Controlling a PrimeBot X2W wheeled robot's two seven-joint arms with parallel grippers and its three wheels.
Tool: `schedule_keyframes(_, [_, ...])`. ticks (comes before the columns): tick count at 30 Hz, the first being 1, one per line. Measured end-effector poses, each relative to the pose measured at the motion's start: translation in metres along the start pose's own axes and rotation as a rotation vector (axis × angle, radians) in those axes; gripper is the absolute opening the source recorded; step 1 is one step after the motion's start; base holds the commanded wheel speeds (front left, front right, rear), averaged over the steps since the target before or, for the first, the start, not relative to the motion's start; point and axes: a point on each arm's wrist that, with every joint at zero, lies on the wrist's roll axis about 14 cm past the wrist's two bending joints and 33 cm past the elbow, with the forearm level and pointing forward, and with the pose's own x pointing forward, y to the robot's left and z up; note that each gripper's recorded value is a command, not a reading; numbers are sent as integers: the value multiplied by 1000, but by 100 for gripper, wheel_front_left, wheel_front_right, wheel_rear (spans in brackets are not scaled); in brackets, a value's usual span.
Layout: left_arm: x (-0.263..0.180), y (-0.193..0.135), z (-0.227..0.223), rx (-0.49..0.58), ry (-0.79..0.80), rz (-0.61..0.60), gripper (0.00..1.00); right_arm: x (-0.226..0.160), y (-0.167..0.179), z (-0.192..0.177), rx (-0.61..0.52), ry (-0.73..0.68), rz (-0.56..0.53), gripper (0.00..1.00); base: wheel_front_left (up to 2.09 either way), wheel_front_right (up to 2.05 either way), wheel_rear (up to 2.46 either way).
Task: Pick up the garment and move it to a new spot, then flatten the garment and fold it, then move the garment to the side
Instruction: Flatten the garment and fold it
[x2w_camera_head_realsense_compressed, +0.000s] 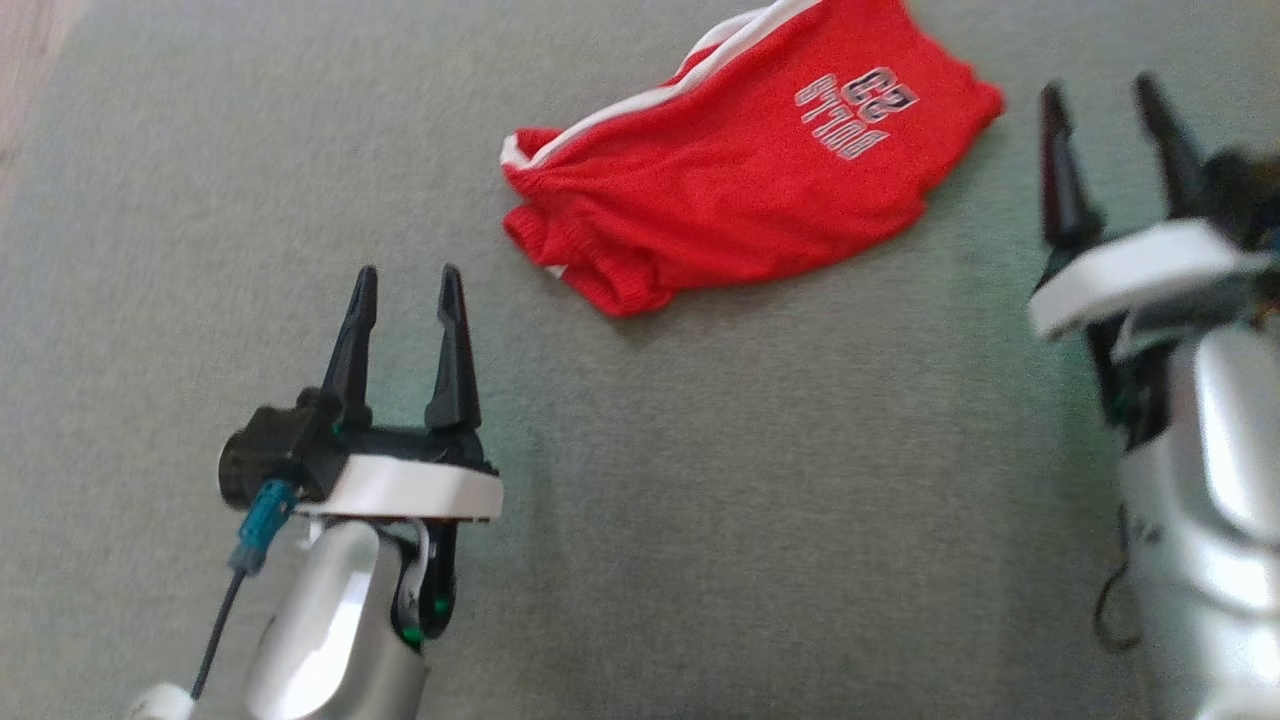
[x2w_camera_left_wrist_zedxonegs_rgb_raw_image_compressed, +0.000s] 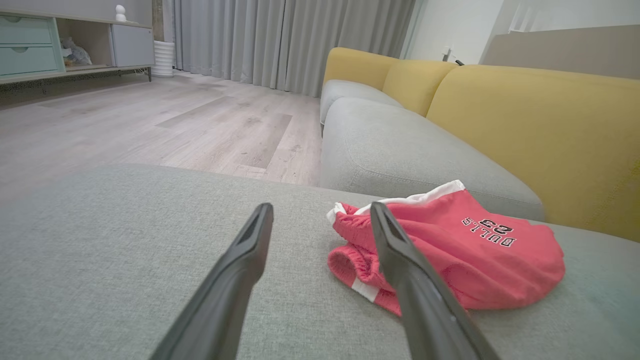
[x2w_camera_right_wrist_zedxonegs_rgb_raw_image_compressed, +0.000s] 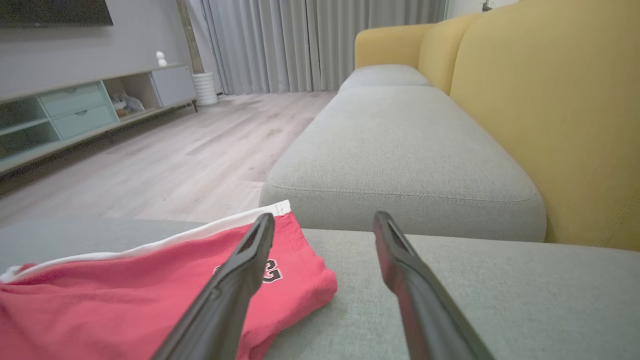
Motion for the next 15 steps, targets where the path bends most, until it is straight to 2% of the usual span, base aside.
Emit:
schedule_keyframes(8, [9,28,-12,13,32,62,100,68,-6,-53,-31,242,20,100,0,0,0])
schedule_keyframes(15, [9,43,-18,-3,53,111,100,83,19,-119,-68,488,112,100,0,0,0])
